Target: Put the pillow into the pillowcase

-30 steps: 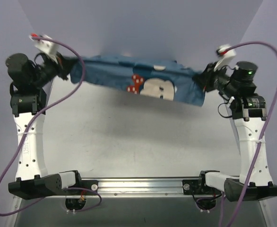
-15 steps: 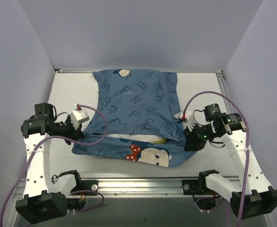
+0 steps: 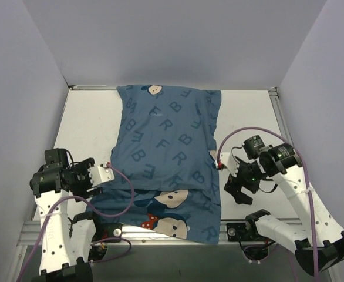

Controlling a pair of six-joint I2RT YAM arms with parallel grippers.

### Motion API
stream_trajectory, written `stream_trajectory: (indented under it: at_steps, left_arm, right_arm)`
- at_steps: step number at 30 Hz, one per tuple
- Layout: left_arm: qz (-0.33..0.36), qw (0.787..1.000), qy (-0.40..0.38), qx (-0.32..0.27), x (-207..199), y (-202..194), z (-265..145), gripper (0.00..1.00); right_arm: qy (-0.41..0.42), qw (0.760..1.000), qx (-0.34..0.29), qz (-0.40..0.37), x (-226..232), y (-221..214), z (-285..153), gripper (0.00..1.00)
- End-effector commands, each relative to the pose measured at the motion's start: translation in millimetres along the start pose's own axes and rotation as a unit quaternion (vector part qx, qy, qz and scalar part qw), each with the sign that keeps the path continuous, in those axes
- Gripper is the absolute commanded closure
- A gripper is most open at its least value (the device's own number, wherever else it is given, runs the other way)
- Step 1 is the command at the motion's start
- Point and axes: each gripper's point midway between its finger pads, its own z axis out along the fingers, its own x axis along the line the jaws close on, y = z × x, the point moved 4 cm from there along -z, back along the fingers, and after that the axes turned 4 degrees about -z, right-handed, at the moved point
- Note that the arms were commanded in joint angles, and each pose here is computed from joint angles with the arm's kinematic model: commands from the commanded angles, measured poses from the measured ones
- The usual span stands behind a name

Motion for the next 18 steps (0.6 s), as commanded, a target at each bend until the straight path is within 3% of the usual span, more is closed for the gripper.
stream_trajectory:
  at_steps: [1,2,5,9,12,14,18]
  left_arm:
    - [-0.083,0.993,-0.08,-0.02,-33,10,-11,0.18]
    - [-0.106,0.991,-0.082,-0.027,-26,14,-10,0.14]
    - [-0.2,0.973,-0.077,-0.087,13,42,-10,0.08]
    - [-0.342,0.924,-0.092,-0.141,72,87,4,0.08]
    - [-0.385,0.9,-0.109,-0.174,92,121,26,0.11]
    - [-0.37,0.91,-0.11,-0.153,84,145,49,0.11]
    - [-0.411,0.895,-0.111,-0.131,79,177,89,0.15]
  right_arm:
    - [-0.065,0.995,-0.038,0.066,-36,37,-20,0.21]
    - [-0.088,0.991,-0.078,0.063,-52,60,-32,0.22]
    - [-0.084,0.986,-0.108,0.097,-89,101,-29,0.26]
    - [-0.102,0.971,-0.173,0.131,-157,175,-36,0.3]
    - [-0.105,0.968,-0.193,0.119,-195,214,-28,0.35]
    - [-0.095,0.971,-0.188,0.11,-207,226,-13,0.38]
    - [-0.077,0.982,-0.138,0.104,-233,219,46,0.43]
